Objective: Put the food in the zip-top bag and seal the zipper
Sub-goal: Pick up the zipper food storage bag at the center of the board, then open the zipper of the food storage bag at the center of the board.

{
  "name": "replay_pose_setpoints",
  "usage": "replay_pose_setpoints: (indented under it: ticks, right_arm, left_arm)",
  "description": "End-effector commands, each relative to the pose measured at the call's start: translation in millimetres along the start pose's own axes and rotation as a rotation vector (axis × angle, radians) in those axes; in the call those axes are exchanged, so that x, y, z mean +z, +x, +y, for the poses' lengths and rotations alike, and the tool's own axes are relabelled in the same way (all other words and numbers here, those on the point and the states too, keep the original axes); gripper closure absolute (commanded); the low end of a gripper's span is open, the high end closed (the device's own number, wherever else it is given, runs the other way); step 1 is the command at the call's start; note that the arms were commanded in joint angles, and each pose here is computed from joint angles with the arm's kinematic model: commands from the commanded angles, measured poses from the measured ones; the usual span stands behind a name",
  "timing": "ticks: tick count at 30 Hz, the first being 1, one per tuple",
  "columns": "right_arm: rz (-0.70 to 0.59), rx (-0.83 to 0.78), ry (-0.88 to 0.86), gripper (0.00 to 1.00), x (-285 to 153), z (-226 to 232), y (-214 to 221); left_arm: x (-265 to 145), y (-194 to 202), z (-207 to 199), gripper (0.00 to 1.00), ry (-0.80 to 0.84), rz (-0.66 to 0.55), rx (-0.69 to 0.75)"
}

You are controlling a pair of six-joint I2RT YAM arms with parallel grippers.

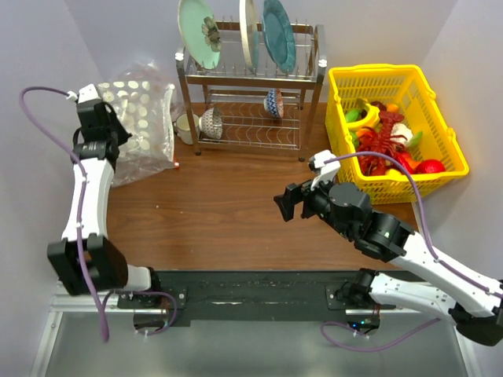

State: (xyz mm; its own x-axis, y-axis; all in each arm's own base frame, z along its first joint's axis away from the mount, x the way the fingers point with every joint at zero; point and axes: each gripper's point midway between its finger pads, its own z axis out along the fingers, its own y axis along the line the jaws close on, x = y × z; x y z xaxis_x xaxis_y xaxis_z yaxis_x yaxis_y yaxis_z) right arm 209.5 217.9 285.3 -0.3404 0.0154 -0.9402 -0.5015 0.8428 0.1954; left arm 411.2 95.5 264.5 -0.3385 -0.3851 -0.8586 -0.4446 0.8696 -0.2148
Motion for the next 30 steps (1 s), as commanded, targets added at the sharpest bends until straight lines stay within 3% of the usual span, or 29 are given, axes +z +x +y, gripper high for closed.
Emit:
replay_pose_setpoints:
  ticks: [1, 4, 8, 17, 22, 30]
  right_arm:
    - [-0.009, 0.036, -0.044, 0.01, 1.7, 13.4, -11.9]
    - [0.006, 0.05, -0.06, 0.01, 4.5, 18.3, -9.5]
    - [0.005, 0.073, -0.07, 0.01, 5.7, 21.0, -8.0]
    - [0.015, 0.097, -0.078, 0.04, 19.9, 26.5, 2.1]
    - [-0.002, 0.113, -0.075, 0.04, 22.2, 28.5, -5.2]
    - [-0.074, 0.133, 0.003, 0.03, 14.0, 10.3, -16.9]
  left_arm:
    - [-36.3, -4.9, -23.3, 1.0, 0.16, -0.056, -0.059]
    - [-64.4, 1.3, -49.1, 1.0, 0.346, -0.079, -0.083]
    - [-92.0, 21.9, -75.8, 1.0, 0.547, -0.017, -0.089]
    - [-151.5, 32.7, -81.6, 1.0, 0.668, -0.022, -0.05]
    - [-201.7, 2.4, -93.6, 1.0, 0.766, -0.131, 0.007]
    - [-258.7, -48.6, -80.2, 1.0, 0.711, -0.402, -0.003]
